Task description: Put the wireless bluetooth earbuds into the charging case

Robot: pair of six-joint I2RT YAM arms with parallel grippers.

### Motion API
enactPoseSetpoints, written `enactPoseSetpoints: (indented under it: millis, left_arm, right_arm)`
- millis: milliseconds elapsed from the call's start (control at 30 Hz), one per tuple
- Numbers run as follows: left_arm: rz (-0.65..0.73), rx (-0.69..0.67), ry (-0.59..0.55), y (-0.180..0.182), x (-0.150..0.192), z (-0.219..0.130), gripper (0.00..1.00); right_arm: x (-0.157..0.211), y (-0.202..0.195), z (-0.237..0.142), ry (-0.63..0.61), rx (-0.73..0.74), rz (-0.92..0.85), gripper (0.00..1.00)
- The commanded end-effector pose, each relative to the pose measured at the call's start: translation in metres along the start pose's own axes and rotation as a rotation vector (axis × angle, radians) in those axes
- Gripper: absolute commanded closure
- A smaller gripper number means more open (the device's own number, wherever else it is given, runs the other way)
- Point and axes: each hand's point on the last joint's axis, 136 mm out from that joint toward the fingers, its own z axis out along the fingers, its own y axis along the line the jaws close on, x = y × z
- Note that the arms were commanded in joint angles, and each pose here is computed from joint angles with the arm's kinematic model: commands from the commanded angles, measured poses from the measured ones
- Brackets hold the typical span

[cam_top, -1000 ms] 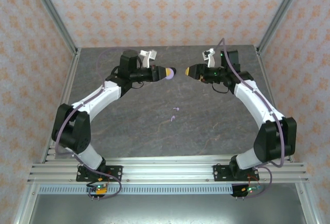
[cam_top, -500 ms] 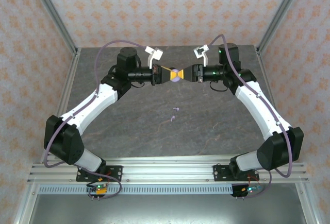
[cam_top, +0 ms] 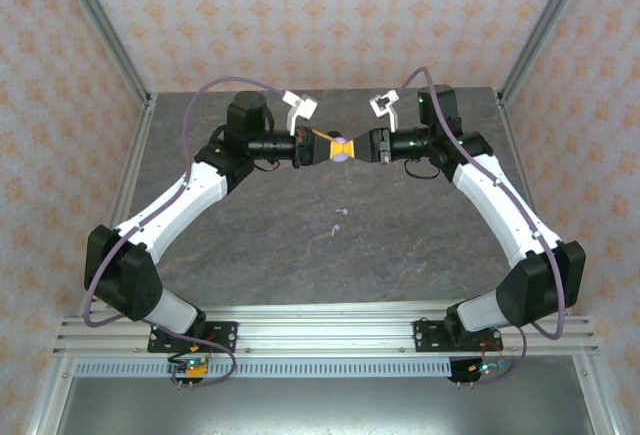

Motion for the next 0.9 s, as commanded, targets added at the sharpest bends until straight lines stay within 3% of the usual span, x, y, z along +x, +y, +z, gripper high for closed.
enactPoseSetpoints:
  millis: [0, 133, 233, 500, 767, 867]
  left_arm:
    - [0.072, 0.054, -0.006, -0.027, -0.011, 0.0, 0.84]
    - [0.066, 0.037, -0.015, -0.026, -0.013, 0.0, 0.79]
    - [0.063, 0.025, -0.026, -0.026, -0.015, -0.001, 0.7]
    - [0.048, -0.009, -0.06, -0.023, -0.015, -0.005, 0.51]
    - [0.024, -0.04, -0.105, -0.017, -0.014, -0.008, 0.5]
    - [0.014, -0.035, -0.112, -0.015, -0.015, -0.007, 0.55]
  right_arm:
    - [-0.007, 0.016, 0.001, 0.001, -0.04, -0.056, 0.7]
    - [-0.007, 0.017, 0.0, -0.005, -0.03, -0.061, 0.76]
    - [-0.009, 0.016, -0.003, -0.025, -0.001, -0.067, 0.8]
    - [-0.019, 0.017, -0.009, -0.082, 0.015, -0.053, 0.8]
    - [-0.021, 0.022, -0.011, -0.095, 0.005, -0.05, 0.8]
    - [-0.021, 0.023, -0.011, -0.098, 0.002, -0.048, 0.8]
